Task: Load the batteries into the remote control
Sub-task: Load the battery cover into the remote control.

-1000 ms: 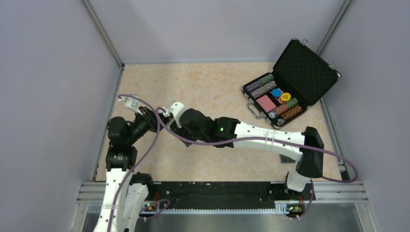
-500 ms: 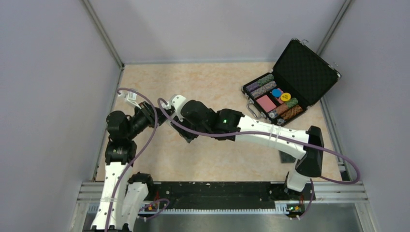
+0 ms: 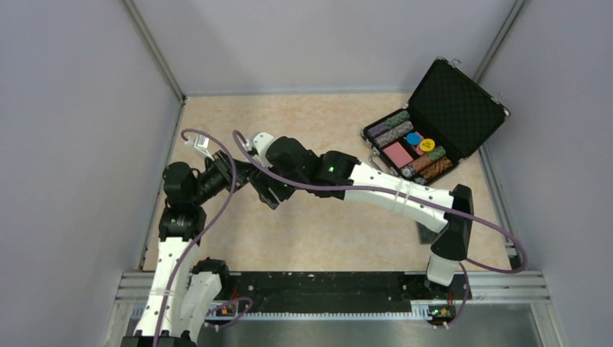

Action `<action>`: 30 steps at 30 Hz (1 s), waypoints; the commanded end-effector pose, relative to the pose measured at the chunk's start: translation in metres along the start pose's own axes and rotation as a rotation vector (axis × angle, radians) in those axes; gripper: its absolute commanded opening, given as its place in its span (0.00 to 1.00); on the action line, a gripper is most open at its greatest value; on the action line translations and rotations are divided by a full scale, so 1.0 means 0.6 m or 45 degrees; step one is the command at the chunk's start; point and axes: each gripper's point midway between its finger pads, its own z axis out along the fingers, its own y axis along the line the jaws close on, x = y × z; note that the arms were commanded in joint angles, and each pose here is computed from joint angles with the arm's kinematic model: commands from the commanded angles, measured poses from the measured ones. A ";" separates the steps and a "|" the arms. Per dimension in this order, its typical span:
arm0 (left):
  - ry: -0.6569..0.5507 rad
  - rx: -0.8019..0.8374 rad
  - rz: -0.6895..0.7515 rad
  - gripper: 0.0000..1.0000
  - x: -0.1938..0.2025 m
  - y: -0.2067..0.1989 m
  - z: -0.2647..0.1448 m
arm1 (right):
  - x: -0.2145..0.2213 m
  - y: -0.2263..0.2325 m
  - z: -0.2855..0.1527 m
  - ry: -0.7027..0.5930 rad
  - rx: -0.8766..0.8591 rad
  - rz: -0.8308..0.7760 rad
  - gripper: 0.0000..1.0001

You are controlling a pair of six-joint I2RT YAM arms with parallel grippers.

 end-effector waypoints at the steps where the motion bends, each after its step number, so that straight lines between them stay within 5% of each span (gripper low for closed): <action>1: -0.028 0.062 0.022 0.00 -0.019 -0.033 0.001 | -0.044 -0.002 -0.018 -0.080 -0.006 0.054 0.67; 9: -0.058 0.022 -0.026 0.00 -0.026 -0.019 0.007 | -0.082 -0.013 -0.058 -0.176 -0.064 0.191 0.85; 20: -0.165 0.075 -0.096 0.00 -0.066 -0.056 0.009 | -0.092 -0.097 -0.154 -0.513 -0.113 0.819 0.88; 30: -0.226 0.084 -0.407 0.00 -0.082 -0.065 0.008 | -0.110 -0.060 -0.162 -0.636 -0.405 1.047 0.87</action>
